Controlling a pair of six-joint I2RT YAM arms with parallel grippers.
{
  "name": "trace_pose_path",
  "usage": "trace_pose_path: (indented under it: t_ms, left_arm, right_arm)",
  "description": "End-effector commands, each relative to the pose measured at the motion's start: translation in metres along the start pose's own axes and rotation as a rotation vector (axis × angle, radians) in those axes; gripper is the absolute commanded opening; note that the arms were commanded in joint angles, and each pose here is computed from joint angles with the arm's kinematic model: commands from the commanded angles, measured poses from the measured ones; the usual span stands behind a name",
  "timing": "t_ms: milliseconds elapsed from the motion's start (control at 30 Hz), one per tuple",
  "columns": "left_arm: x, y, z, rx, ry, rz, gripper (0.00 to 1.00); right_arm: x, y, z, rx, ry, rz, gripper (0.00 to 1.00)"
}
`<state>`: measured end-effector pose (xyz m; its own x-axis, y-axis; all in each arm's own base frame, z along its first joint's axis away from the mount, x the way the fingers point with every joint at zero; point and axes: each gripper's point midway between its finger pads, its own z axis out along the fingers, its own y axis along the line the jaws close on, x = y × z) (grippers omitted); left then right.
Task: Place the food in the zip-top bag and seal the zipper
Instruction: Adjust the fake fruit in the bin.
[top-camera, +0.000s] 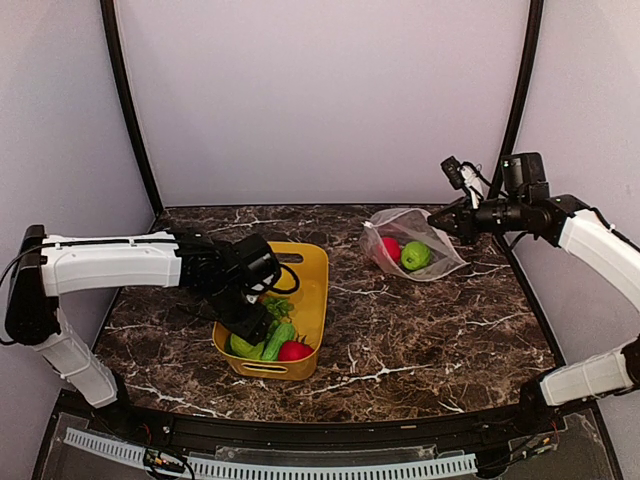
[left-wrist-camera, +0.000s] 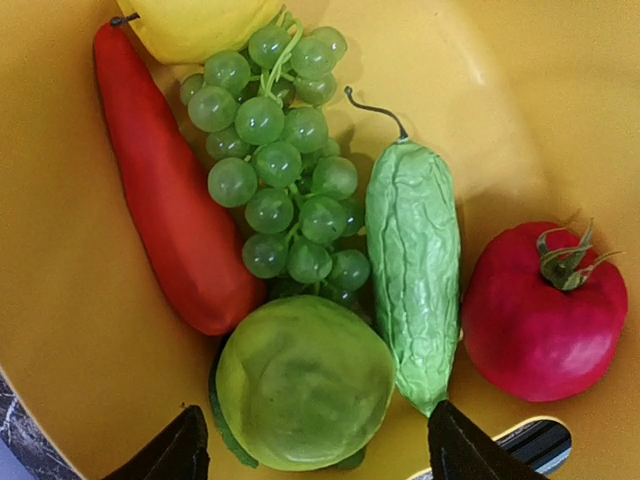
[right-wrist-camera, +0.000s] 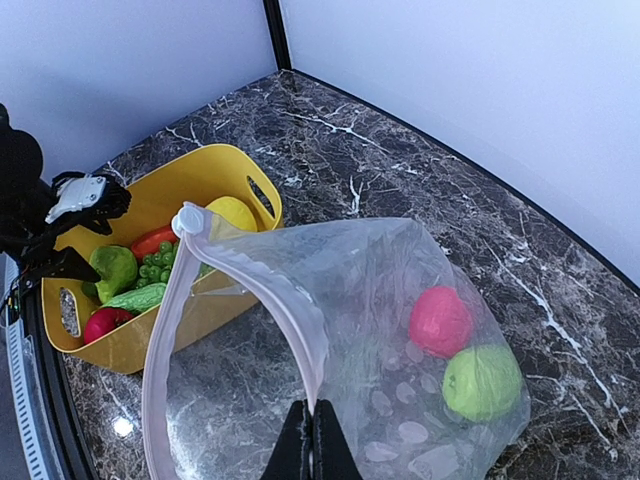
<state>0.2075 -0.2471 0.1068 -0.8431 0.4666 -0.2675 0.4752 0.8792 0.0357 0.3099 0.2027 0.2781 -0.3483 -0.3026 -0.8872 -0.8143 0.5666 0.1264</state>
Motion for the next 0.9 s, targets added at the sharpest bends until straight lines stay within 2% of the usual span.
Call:
trace_pose_path:
  t_ms: [0, 500, 700, 867]
  left_arm:
    - [0.003, 0.011, 0.001, -0.073, 0.042, -0.009, 0.76]
    - [0.007, 0.007, 0.025, -0.091, 0.090, 0.013, 0.76]
    - [0.012, 0.005, 0.035, -0.089, 0.124, 0.024, 0.69]
    - [0.009, 0.010, 0.024, -0.105, 0.097, 0.016, 0.57]
  right_arm:
    - [-0.012, 0.005, -0.005, -0.005, -0.050, -0.039, 0.00]
    - [-0.010, 0.003, -0.002, -0.007, -0.043, -0.035, 0.00]
    - [-0.008, 0.001, 0.000, -0.006, -0.035, -0.030, 0.00]
    - [-0.007, -0.002, 0.003, 0.001, -0.028, -0.026, 0.00]
